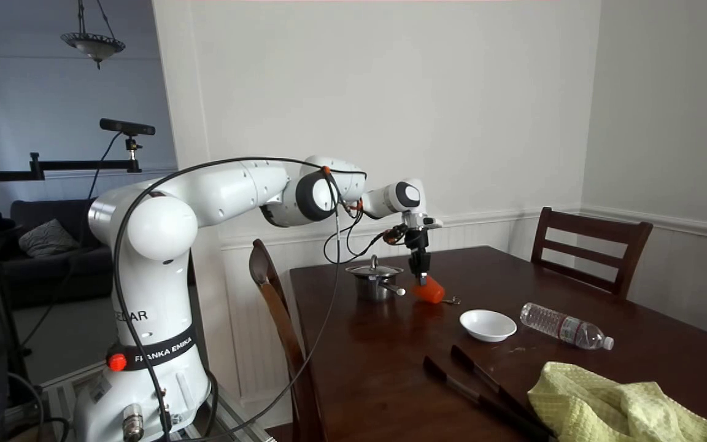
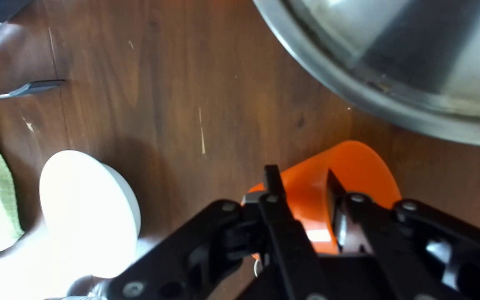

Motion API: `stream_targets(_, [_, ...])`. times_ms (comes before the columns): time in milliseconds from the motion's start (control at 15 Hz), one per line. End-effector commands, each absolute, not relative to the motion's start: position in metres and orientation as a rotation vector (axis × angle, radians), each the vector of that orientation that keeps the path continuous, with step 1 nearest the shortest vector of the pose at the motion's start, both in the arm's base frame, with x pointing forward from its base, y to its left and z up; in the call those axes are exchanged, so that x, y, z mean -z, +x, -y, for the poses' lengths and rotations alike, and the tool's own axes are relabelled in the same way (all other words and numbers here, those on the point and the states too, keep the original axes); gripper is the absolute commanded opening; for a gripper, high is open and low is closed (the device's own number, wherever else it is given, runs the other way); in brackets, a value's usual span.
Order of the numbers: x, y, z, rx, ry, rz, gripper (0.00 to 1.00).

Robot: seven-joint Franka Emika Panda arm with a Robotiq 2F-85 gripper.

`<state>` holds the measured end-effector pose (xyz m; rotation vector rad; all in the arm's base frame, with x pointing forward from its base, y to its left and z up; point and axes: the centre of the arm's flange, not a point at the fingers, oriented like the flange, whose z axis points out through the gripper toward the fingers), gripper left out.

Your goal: Put the orange cup into the bowl

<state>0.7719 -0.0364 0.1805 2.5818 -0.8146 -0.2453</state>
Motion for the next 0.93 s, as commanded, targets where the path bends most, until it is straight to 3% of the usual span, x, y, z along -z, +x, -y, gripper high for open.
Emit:
stream_targets(0, [-0.189,0.783,0.043,0.274,2.539,0.794,0.01])
stream_targets(333, [-0.229,0.759,0.051,0.204,2.640,0.812,0.00])
stream_targets(867, [-0.273,0.717,0.159,0.062,2.929,1.105,0.02])
